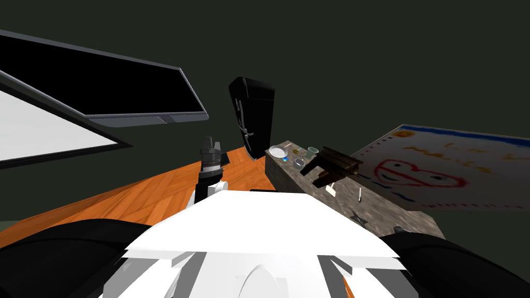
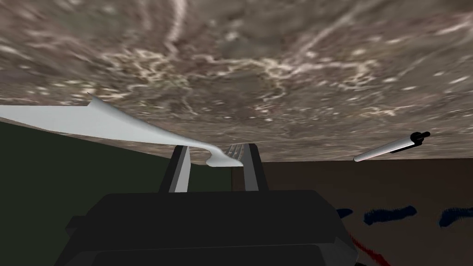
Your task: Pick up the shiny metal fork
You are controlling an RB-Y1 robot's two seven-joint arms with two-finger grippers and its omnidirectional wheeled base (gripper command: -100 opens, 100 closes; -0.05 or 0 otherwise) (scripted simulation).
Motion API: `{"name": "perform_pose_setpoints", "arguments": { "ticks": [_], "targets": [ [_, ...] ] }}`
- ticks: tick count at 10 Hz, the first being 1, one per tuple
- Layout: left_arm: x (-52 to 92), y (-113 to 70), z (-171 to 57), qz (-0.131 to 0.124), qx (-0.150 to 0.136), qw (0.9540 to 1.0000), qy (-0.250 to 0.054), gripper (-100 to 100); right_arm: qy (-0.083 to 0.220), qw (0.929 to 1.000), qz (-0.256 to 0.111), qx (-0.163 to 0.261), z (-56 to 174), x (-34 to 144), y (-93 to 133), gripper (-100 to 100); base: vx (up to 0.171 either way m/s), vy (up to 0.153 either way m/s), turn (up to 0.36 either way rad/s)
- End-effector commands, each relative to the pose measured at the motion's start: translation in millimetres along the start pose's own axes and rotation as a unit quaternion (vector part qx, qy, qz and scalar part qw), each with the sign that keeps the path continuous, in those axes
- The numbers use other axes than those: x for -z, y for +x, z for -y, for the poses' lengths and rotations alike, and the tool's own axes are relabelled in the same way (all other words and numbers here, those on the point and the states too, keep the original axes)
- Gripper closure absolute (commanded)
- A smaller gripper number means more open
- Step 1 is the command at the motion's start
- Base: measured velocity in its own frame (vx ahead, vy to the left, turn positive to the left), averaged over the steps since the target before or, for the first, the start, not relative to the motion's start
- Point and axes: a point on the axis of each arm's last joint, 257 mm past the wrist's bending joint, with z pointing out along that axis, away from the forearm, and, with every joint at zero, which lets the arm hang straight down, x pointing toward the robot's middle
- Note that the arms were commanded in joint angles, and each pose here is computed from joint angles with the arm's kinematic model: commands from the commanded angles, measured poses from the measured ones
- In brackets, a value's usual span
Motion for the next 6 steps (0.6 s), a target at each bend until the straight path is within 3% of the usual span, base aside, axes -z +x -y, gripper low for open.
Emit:
{"name": "perform_pose_setpoints", "arguments": {
  "ticks": [1, 3, 4, 5, 6],
  "targets": [
    [0.0, 0.0, 0, 0.000, 0.000, 1.0000, 0.000, 0, 0.000, 1.0000, 0.000, 0.000, 0, 0.0, 0, 100, 0.000, 0.000, 0.000],
    [0.0, 0.0, 0, 0.000, 0.000, 1.0000, 0.000, 0, 0.000, 1.0000, 0.000, 0.001, 0, 0.0, 0, 100, 0.000, 0.000, 0.000],
    [0.0, 0.0, 0, 0.000, 0.000, 1.0000, 0.000, 0, 0.000, 1.0000, 0.000, 0.001, 0, 0.0, 0, 0, 0.000, 0.000, 0.000],
    [0.0, 0.0, 0, 0.000, 0.000, 1.0000, 0.000, 0, -0.001, 1.0000, 0.000, -0.001, -9, 0.8, -3, 100, -0.003, -0.007, 0.018],
    [0.0, 0.0, 0, 0.000, 0.000, 1.0000, 0.000, 0, -0.002, 1.0000, 0.000, 0.000, -15, 1.6, -5, 100, -0.006, -0.007, 0.021]
  ]
}}
